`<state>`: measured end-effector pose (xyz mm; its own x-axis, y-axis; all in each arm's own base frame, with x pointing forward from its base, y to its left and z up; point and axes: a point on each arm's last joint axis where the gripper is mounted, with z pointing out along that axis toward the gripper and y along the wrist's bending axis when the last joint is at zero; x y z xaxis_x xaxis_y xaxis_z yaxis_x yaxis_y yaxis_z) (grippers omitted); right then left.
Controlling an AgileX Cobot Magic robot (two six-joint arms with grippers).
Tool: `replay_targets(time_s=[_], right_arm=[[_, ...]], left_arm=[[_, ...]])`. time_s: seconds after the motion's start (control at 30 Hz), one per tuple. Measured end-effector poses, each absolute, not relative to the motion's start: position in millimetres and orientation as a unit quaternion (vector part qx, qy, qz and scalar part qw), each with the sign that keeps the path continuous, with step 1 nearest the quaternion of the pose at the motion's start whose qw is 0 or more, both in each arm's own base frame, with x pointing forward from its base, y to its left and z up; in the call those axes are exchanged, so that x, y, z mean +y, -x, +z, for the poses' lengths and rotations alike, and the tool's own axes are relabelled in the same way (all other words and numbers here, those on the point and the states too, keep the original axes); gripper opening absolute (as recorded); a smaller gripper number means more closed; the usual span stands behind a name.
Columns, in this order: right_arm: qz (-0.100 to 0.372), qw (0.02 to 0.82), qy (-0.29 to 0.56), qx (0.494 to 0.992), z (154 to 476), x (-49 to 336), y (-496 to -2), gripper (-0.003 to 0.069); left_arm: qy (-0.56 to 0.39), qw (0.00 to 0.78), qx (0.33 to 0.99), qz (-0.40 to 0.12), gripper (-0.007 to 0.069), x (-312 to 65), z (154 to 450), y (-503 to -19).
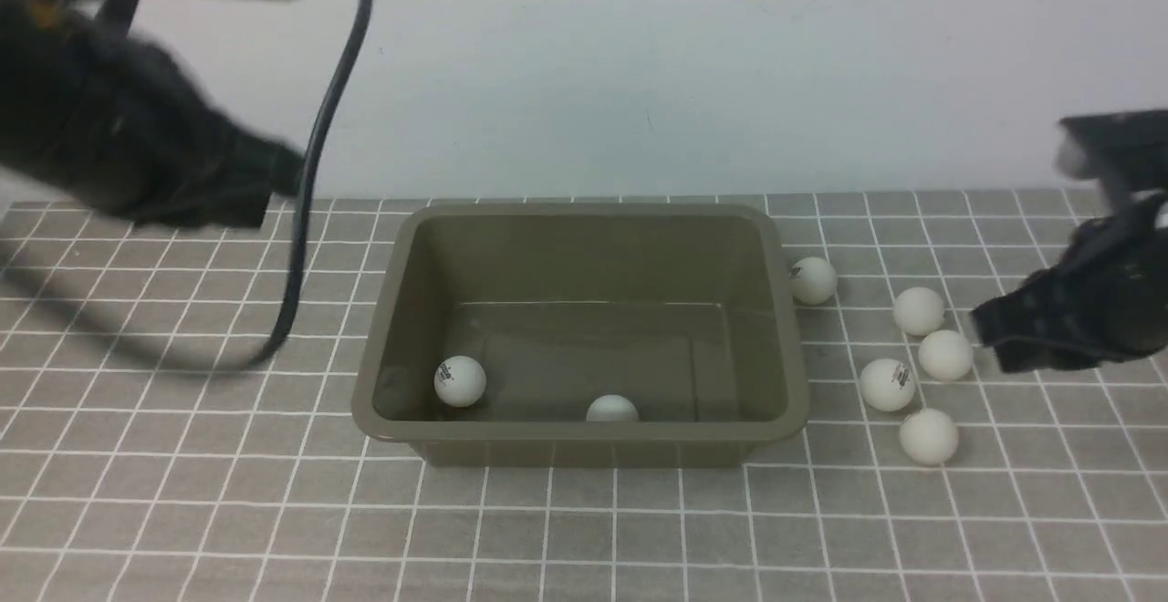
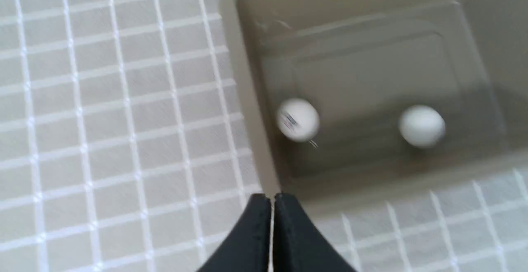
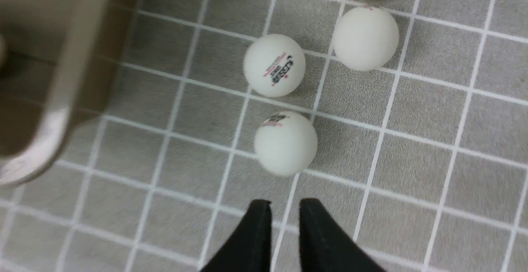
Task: Put the table tennis balls into the box on the grey coffee tablecloth.
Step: 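Reach for and grasp a ping pong ball on the table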
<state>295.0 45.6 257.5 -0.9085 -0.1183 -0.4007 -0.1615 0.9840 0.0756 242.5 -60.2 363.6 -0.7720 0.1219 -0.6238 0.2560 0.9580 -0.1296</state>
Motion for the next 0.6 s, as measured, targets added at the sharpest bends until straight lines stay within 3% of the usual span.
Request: replay_targets(time_s=[0.03,0.2,0.37,0.47,0.6], right_arm=[[0.054,0.200,0.071,0.976,255.7,46.5,-297.7,0.0139],[0.042,0.151,0.075,0.985,211.1,51.8,-328.2,0.0414],[0.047,0.124,0.066,0.989,177.3,55.4,-342.5,0.0570],[0.044,0.112,0.064,0.991,154.2,56.0,-349.2,0.0573],[0.043,0.082,0.065,0.994,144.3,56.2,-348.5,0.0377]], left_arm=[[-0.100,0.324,0.935,-0.106,-0.0005,-59.8,362.7,-237.1],[-0.085,0.348,0.924,-0.134,-0.0005,-53.8,337.8,-190.8],[-0.097,0.333,0.928,-0.135,-0.0005,-49.6,330.7,-162.2],[-0.103,0.327,0.929,-0.137,-0.0005,-48.2,332.6,-150.9],[-0.104,0.342,0.924,-0.138,-0.0005,-46.9,337.7,-144.0]])
